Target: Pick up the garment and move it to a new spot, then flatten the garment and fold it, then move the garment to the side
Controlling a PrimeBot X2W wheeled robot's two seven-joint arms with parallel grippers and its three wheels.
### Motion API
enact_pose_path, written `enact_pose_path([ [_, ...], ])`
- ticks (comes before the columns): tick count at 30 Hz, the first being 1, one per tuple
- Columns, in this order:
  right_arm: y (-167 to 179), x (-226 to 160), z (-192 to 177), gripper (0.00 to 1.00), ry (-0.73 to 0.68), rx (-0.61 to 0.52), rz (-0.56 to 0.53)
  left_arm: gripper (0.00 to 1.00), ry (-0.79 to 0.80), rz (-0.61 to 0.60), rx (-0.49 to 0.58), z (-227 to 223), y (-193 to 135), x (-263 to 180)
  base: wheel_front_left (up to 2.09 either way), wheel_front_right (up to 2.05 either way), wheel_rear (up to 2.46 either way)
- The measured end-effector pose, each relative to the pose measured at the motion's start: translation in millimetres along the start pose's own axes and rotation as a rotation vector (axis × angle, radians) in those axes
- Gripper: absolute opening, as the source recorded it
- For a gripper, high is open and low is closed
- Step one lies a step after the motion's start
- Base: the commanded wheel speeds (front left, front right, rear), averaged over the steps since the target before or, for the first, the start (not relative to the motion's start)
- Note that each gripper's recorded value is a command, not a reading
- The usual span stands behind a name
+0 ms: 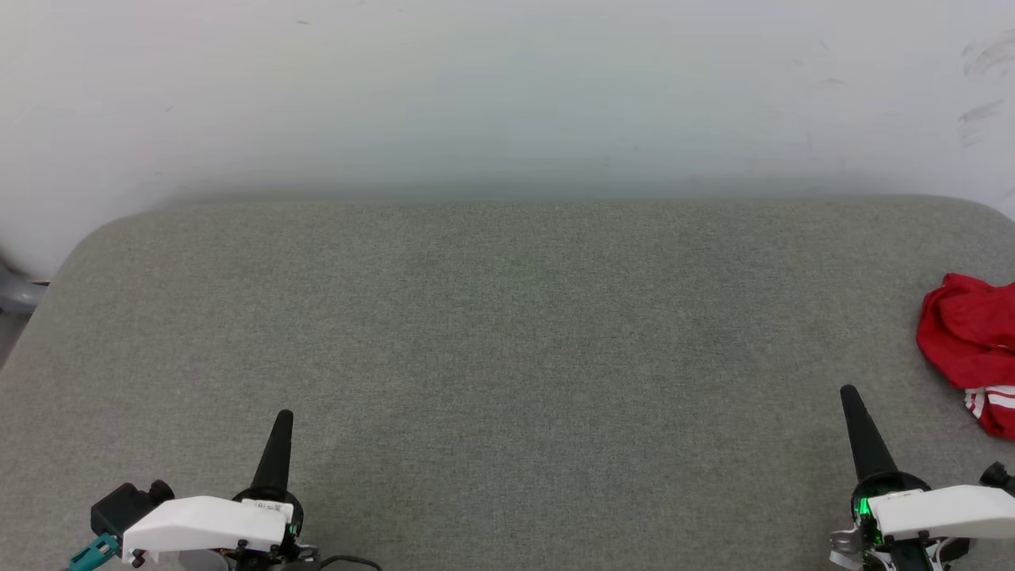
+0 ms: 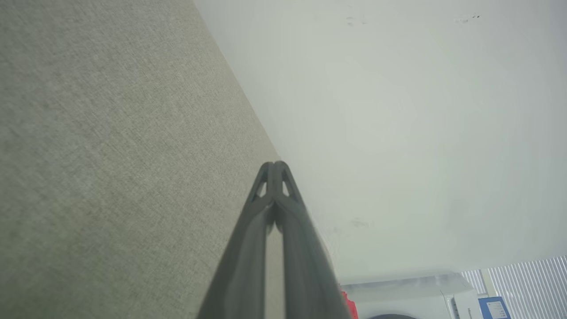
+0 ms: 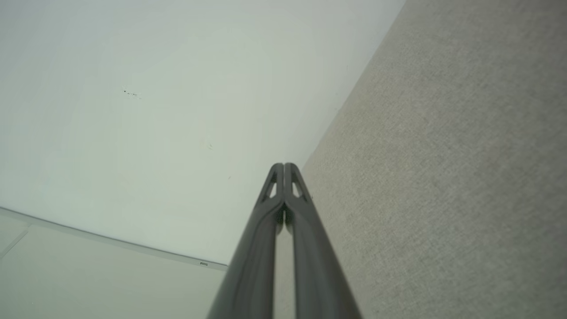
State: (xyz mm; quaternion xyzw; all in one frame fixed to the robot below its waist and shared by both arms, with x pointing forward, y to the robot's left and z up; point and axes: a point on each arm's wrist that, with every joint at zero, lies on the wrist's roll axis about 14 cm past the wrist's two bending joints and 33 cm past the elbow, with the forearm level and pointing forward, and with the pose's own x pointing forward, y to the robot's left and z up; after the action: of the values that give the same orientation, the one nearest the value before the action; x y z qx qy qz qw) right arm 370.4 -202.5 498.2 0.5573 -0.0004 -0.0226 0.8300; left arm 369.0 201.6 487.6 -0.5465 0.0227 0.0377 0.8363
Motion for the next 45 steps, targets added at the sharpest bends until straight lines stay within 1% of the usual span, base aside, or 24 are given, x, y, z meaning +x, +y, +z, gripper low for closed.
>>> enact_pose_path([
  [20, 2, 7, -1, 0.0, 0.018, 0.173, 0.004, 0.0, 0.01, -0.029, -0.187, 2, -7, 8, 0.0, 0.0, 0.0],
  [23, 3, 9, -1, 0.0, 0.02, 0.206, 0.007, 0.0, 0.013, -0.033, -0.22, 2, -8, 9, 0.0, 0.0, 0.0],
  [24, 2, 9, -1, 0.0, 0.022, 0.228, 0.004, 0.0, 0.014, -0.037, -0.246, 2, -9, 10, 0.0, 0.0, 0.0],
  [45, 7, 16, 0, 0.0, 0.033, 0.377, 0.022, 0.0, 0.024, -0.075, -0.402, 5, -18, 17, 0.0, 0.0, 0.0],
])
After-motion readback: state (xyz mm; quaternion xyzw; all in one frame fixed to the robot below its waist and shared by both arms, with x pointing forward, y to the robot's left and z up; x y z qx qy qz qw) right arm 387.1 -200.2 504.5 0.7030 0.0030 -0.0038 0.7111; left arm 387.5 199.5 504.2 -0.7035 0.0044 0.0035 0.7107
